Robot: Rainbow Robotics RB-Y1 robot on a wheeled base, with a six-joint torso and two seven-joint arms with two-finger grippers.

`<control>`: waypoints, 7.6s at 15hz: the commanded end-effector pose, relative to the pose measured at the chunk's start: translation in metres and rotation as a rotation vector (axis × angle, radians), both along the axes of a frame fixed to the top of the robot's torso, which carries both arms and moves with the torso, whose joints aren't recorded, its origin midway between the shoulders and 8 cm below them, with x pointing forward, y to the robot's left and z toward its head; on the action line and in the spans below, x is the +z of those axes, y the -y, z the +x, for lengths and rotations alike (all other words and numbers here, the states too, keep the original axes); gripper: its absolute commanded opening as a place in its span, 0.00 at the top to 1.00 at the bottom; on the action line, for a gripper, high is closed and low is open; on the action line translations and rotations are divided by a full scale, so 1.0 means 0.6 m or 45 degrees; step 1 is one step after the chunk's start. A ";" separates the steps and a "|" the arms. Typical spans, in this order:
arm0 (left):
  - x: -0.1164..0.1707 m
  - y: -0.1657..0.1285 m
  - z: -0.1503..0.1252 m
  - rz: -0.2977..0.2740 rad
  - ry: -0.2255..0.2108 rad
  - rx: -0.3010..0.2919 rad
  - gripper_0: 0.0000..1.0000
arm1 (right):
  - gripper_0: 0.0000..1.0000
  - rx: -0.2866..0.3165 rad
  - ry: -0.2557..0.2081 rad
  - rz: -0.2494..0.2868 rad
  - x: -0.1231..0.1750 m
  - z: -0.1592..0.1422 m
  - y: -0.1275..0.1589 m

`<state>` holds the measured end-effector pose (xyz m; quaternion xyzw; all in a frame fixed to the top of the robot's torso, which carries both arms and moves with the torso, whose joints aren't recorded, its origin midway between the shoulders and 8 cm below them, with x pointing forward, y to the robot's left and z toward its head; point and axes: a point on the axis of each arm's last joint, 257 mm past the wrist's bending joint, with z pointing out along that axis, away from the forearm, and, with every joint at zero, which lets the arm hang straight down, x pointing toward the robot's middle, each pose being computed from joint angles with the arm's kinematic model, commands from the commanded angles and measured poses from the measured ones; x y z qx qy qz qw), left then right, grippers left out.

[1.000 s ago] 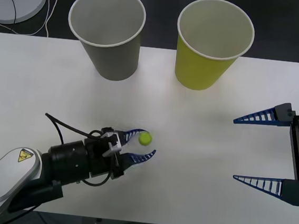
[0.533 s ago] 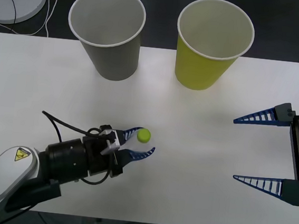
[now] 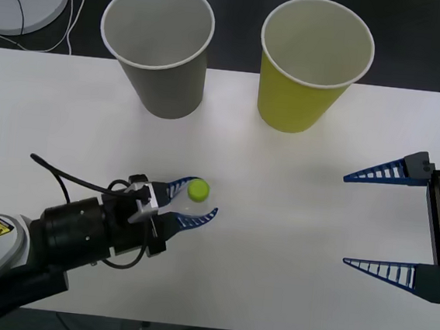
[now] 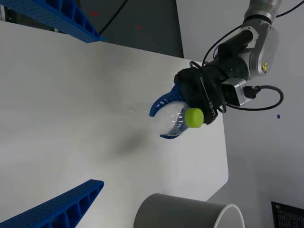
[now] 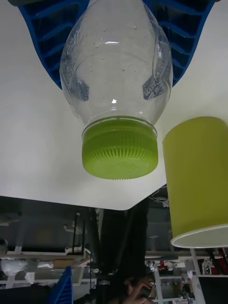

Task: Put the can into the green bin and the plastic bottle into the gray bin

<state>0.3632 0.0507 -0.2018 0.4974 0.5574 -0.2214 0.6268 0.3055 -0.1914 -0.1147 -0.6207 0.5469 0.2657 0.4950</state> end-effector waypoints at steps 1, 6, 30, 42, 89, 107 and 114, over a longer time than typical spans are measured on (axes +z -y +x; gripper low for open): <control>0.015 -0.018 -0.007 0.013 0.011 0.013 1.00 | 0.00 0.000 0.000 0.000 0.000 0.000 0.000; 0.032 -0.065 -0.022 0.075 -0.078 0.071 1.00 | 0.00 0.000 0.000 0.000 0.000 0.000 0.000; 0.184 -0.371 0.030 0.100 -0.281 0.593 1.00 | 0.00 0.000 0.000 0.000 0.000 0.000 0.000; 0.268 -0.436 0.078 0.318 -0.421 0.701 1.00 | 0.00 0.000 0.000 0.000 0.000 0.000 0.000; 0.522 -0.144 0.420 0.716 -0.399 0.508 1.00 | 0.00 0.000 0.000 0.000 0.000 0.000 0.000; 0.500 -0.070 0.413 0.689 -0.438 0.432 0.21 | 0.00 0.000 0.000 0.000 0.000 0.000 0.000; 0.500 -0.067 0.411 0.682 -0.440 0.417 0.00 | 0.00 0.000 0.000 0.000 0.000 0.000 0.000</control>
